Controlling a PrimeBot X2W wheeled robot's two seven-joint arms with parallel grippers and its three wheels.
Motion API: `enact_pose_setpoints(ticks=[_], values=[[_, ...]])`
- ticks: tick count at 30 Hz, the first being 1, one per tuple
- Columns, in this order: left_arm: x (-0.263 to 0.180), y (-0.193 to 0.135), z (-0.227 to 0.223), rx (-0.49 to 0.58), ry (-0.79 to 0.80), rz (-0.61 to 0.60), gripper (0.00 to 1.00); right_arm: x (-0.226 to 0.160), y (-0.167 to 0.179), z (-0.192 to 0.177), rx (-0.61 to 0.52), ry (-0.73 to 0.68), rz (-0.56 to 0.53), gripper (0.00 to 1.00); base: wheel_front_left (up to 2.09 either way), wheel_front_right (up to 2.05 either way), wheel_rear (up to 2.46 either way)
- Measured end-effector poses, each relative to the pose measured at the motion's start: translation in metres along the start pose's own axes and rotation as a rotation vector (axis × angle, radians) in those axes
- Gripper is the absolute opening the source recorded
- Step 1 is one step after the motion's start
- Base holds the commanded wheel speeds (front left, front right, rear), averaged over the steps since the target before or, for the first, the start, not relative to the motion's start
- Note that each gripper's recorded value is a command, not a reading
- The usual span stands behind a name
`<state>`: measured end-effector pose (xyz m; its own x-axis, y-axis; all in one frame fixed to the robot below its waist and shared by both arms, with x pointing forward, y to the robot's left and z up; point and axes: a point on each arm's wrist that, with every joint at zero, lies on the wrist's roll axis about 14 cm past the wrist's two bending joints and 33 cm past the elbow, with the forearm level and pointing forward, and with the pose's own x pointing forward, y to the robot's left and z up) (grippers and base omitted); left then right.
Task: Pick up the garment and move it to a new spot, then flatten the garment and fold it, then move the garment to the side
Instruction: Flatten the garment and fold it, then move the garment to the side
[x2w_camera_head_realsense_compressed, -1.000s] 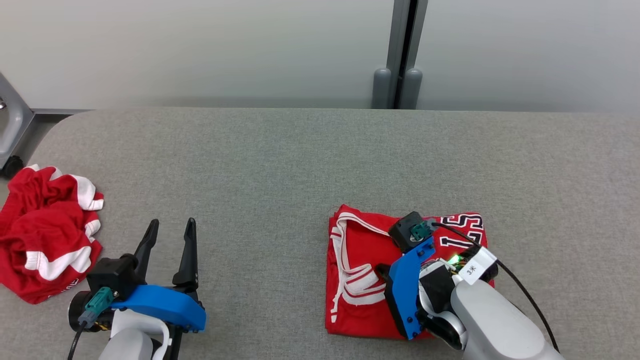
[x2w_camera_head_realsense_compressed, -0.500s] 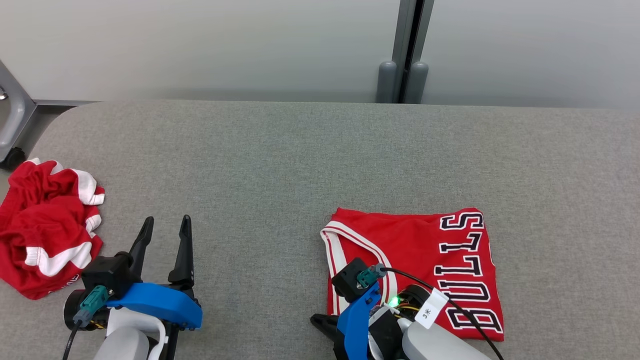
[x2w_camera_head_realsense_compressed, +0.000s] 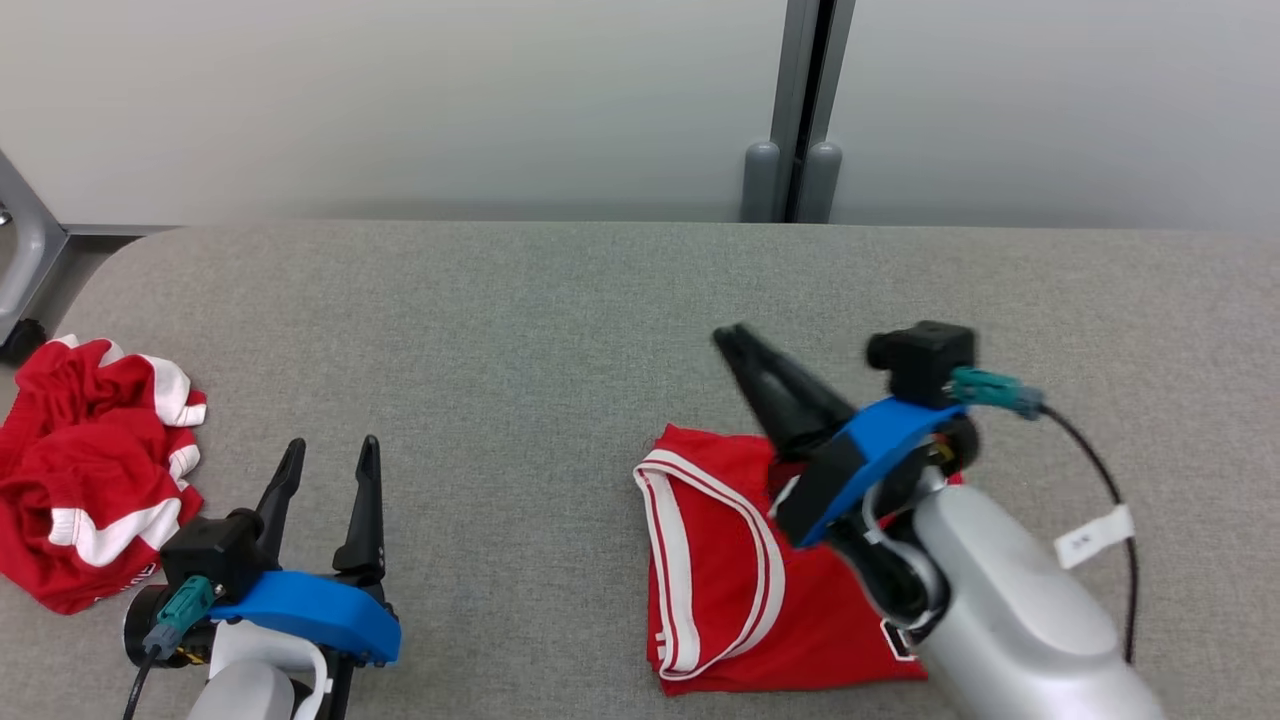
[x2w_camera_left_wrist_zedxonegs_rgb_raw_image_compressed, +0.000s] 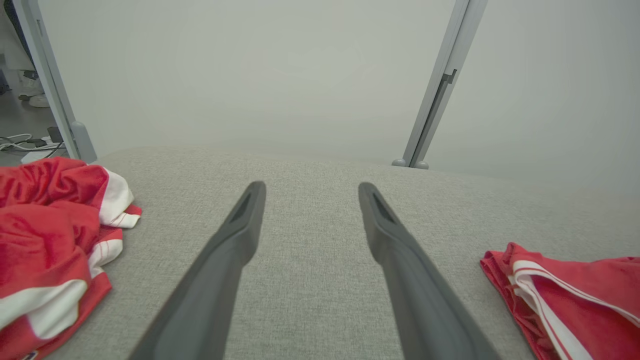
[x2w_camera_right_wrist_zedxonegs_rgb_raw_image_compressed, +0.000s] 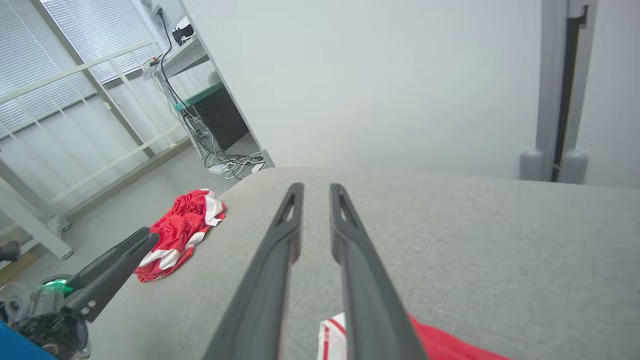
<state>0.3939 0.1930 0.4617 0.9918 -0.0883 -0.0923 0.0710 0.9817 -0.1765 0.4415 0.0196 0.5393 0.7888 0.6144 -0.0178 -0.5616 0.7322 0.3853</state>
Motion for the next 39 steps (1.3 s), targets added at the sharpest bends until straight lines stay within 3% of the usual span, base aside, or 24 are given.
enact_pose_setpoints(ticks=[3, 7, 13, 25, 39], values=[[-0.004, 0.000, 0.001, 0.002, -0.006, 0.004, 1.00, -0.020, -0.047, 0.033, -0.061, -0.125, -0.129, 1.00, 0.00, 0.00, 0.00], [-0.005, -0.002, 0.008, -0.002, -0.031, 0.003, 1.00, -0.065, -0.100, 0.042, -0.125, -0.184, -0.301, 1.00, 0.00, 0.00, 0.00], [-0.007, -0.008, 0.013, -0.003, -0.057, -0.001, 1.00, -0.128, -0.138, 0.045, -0.195, -0.224, -0.479, 1.00, 0.00, 0.00, 0.00], [-0.020, -0.012, 0.015, -0.004, -0.081, 0.011, 1.00, -0.188, -0.137, 0.031, -0.223, -0.225, -0.586, 1.00, 0.00, 0.00, 0.00], [-0.030, -0.013, 0.006, -0.002, -0.063, 0.014, 1.00, -0.187, -0.127, 0.025, -0.204, -0.208, -0.564, 1.00, 0.00, 0.00, 0.00]])
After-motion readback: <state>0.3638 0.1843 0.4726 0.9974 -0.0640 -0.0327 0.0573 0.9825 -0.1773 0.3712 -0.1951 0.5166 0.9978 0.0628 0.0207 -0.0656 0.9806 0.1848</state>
